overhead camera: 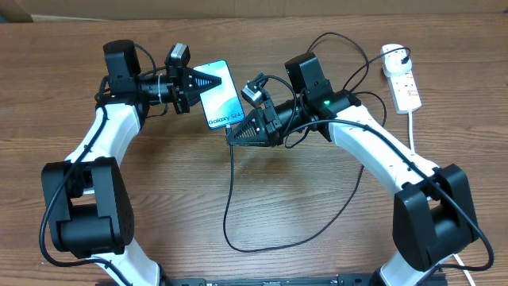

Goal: Plug charger to phone and switch on socket

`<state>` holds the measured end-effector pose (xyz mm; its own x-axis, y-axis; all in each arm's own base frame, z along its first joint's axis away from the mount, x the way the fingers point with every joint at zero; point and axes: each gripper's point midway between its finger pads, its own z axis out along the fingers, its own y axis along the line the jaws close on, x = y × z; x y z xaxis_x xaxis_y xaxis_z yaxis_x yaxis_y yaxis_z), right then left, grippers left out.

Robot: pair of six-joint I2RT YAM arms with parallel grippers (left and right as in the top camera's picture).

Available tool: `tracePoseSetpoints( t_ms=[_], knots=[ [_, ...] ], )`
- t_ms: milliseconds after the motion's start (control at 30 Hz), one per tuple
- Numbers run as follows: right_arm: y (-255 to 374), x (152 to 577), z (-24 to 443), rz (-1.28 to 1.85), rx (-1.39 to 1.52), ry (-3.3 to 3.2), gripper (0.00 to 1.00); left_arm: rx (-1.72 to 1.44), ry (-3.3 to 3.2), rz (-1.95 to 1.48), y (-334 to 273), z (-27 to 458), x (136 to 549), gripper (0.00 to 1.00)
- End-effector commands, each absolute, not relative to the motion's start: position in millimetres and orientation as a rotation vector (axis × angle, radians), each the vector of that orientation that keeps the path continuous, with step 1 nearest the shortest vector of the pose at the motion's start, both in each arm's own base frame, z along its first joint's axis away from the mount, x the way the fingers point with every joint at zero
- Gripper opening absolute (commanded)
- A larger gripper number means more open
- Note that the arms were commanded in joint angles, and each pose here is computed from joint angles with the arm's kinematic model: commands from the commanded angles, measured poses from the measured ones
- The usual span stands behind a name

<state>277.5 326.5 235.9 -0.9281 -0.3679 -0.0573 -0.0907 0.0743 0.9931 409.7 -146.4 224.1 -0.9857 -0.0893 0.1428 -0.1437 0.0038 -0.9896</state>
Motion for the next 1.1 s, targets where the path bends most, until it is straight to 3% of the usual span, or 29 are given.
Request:
tracePoseSetpoints(
  t_ms=[0, 1067],
  knots=[
    [320.3, 286.1, 234.3, -1.964, 0.444, -2.156, 0.04, 0.177, -2.169, 2.186, -151.8, 237.3, 405.0, 0.04],
    [319.6, 294.0, 242.6, -1.962, 0.374, -2.132, 0.04, 0.105, -2.206, 2.221, -151.9, 237.3, 405.0, 0.04]
  ],
)
